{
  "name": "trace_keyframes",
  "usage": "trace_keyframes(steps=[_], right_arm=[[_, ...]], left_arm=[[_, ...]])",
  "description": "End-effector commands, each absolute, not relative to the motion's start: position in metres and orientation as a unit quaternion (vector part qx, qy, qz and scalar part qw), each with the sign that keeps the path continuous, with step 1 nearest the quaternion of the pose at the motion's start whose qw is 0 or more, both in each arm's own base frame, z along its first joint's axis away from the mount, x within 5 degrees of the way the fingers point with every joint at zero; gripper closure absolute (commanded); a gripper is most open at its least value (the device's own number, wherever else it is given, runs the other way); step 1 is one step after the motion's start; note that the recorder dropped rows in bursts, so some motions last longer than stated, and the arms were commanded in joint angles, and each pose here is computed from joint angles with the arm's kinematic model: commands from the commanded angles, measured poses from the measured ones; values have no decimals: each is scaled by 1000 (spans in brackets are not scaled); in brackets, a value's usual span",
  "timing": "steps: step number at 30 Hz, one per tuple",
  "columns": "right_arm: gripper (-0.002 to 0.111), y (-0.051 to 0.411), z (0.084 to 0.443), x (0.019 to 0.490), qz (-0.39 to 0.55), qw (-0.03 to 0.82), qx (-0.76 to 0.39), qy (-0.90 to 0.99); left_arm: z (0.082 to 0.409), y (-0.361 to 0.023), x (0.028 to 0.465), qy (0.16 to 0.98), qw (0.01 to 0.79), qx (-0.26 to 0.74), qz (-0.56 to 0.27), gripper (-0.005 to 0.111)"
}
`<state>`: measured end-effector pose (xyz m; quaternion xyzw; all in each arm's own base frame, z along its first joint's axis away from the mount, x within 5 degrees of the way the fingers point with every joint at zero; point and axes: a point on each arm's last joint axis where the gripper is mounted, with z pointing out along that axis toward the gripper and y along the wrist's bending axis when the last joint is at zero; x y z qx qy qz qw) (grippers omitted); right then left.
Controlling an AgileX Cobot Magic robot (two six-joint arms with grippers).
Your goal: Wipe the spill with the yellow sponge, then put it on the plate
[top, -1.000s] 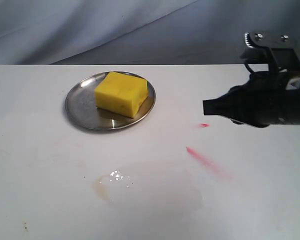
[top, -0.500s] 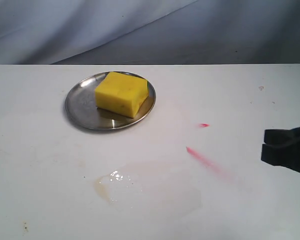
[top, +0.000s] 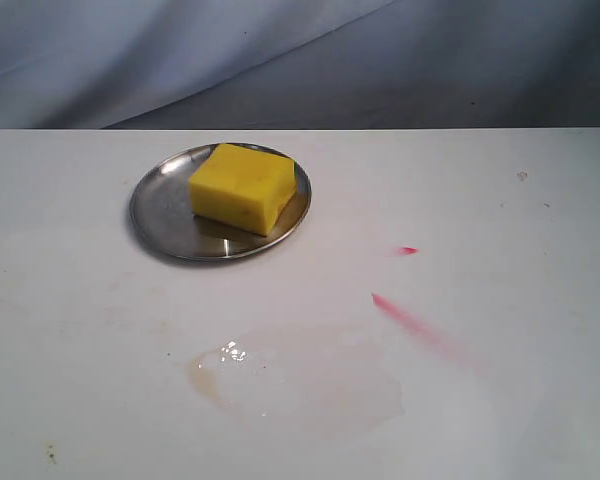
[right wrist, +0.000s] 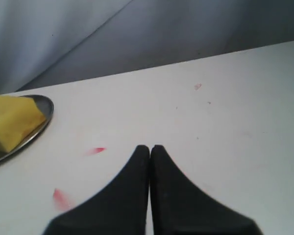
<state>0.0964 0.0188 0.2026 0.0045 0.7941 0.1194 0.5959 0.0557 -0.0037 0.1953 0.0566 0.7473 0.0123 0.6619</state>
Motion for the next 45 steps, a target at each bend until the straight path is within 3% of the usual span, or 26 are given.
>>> trace_keyframes(steps=[1,14,45], right_arm=[[108,11,196,83,96,634,15,767],[108,7,206,57,66,706,-22,705],[108,8,204,56,75,700,-20,710]], left_arm=[[195,-4,56,745,664,57,9,107],[195,-4,56,745,664,57,9,107],[195,-4,56,745,664,57,9,107]])
